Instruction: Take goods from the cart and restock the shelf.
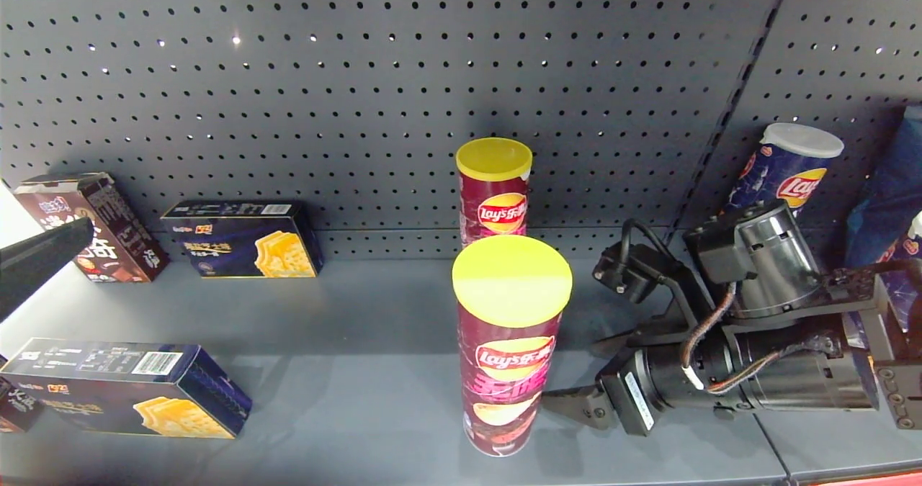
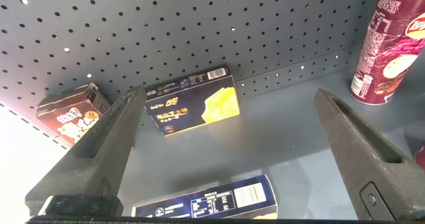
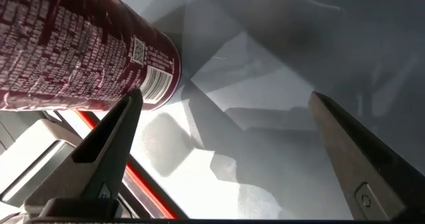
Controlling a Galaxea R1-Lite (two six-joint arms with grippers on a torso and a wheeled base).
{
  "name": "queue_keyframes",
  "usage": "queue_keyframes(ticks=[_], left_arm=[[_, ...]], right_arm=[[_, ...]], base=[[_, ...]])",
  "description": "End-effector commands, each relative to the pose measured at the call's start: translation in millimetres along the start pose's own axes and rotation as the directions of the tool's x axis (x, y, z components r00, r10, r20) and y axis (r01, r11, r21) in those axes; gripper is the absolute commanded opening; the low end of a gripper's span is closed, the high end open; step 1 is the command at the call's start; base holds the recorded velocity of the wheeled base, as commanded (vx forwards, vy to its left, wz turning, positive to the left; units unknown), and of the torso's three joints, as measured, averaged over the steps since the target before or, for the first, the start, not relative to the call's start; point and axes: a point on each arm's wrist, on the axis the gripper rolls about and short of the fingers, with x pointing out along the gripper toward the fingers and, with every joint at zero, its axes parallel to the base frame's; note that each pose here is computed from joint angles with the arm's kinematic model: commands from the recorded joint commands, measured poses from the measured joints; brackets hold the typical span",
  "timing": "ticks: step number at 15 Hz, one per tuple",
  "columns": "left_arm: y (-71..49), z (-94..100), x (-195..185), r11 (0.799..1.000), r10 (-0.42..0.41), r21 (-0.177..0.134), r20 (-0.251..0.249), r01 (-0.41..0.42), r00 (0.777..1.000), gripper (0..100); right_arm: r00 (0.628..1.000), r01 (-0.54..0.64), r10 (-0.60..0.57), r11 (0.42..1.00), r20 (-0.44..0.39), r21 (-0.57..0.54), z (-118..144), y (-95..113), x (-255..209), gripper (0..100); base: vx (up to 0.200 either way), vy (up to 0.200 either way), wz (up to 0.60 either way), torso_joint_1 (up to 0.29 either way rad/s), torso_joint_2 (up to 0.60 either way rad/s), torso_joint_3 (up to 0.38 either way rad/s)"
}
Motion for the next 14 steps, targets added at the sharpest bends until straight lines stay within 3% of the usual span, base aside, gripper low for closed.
queue_keyframes(ticks=[1, 6, 14], left_arm=[[-0.4, -0.7, 1, 1.0, -0.001, 0.001, -0.003, 0.001, 1.0, 100], [-0.7, -1.6, 1, 1.0, -0.002, -0.003, -0.006, 0.002, 1.0, 100], [-2.0, -6.4, 2, 1.0, -0.003, 0.008, -0.026, 0.003, 1.0, 100]], right_arm=[[1.0, 0.0, 0.0, 1.0, 0.012, 0.002, -1, 0, -6, 100], [0.99, 0.012, -0.014, 1.0, 0.143, 0.021, -6, 3, -62, 100], [0.949, -0.023, 0.017, 1.0, 0.315, 0.014, -70, 22, -137, 100]], base=[[0.0, 0.0, 0.0, 0.0, 0.0, 0.0], [0.0, 0.0, 0.0, 0.0, 0.0, 0.0], [0.0, 0.0, 0.0, 0.0, 0.0, 0.0]])
